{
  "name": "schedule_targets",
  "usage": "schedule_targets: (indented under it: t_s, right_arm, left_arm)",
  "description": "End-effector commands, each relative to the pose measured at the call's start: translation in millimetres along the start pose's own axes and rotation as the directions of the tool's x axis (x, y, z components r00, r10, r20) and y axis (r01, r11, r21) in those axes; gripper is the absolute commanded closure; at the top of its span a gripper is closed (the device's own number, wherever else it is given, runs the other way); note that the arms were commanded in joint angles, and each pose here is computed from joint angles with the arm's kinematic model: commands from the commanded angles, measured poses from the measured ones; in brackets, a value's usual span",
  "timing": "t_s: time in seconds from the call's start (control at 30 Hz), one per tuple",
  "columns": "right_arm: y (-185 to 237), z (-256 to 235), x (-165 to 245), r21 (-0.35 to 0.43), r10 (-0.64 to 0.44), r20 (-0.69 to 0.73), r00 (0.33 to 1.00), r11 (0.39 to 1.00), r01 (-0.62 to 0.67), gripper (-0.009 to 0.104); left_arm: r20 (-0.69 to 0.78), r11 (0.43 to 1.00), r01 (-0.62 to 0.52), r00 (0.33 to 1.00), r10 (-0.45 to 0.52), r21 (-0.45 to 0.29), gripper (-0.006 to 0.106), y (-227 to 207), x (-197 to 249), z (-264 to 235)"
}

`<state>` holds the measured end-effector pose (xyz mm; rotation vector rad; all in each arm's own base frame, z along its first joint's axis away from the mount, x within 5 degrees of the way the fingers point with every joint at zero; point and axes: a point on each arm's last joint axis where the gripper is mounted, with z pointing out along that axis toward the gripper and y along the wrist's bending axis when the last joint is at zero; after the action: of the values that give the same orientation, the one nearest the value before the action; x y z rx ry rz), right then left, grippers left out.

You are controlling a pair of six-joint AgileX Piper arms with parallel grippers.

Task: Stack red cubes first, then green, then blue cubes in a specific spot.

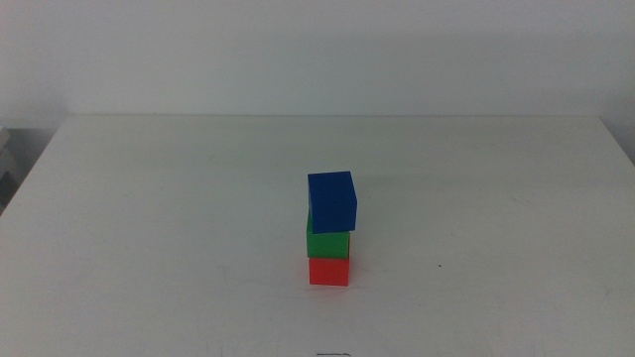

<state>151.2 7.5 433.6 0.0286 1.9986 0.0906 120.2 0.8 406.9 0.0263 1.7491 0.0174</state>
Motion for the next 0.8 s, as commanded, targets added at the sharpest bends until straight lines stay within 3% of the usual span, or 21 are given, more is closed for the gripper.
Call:
schedule_targets:
  t_s: [0.0, 0.27, 0.43, 0.63, 0.77]
  right_arm:
    - [-0.6, -6.2, -10.5, 0.006, -0.017, 0.097, 0.995, 1.000, 0.016, 0.031]
    - [-2.0, -1.1, 5.5, 0.009, -0.017, 0.065, 0.998, 1.000, 0.016, 0.031]
    - [-7.2, -12.8, 32.3, 0.048, -0.072, 0.180, 0.981, 0.997, 0.065, 0.031]
    - [-11.6, -22.5, 89.6, 0.071, -0.134, 0.370, 0.919, 0.991, 0.116, 0.031]
    - [-14.4, -18.3, 138.7, 0.064, -0.136, 0.405, 0.904, 0.991, 0.120, 0.031]
  left_arm:
    - [0.111, 1.000, 0.018, 0.994, -0.017, -0.004, 0.007, 0.6, -15.6, -4.5]
    - [0.115, 1.000, 0.018, 0.993, -0.017, -0.005, 0.007, 0.6, -15.5, -5.4]
    - [0.180, 1.000, 0.019, 0.983, -0.016, -0.012, 0.007, 0.5, -4.5, -15.0]
    - [0.205, 1.000, 0.022, 0.979, -0.018, -0.018, 0.007, -1.2, 47.8, -28.9]
    - [0.176, 1.000, 0.023, 0.984, -0.019, -0.019, 0.007, -2.9, 91.4, -34.8]
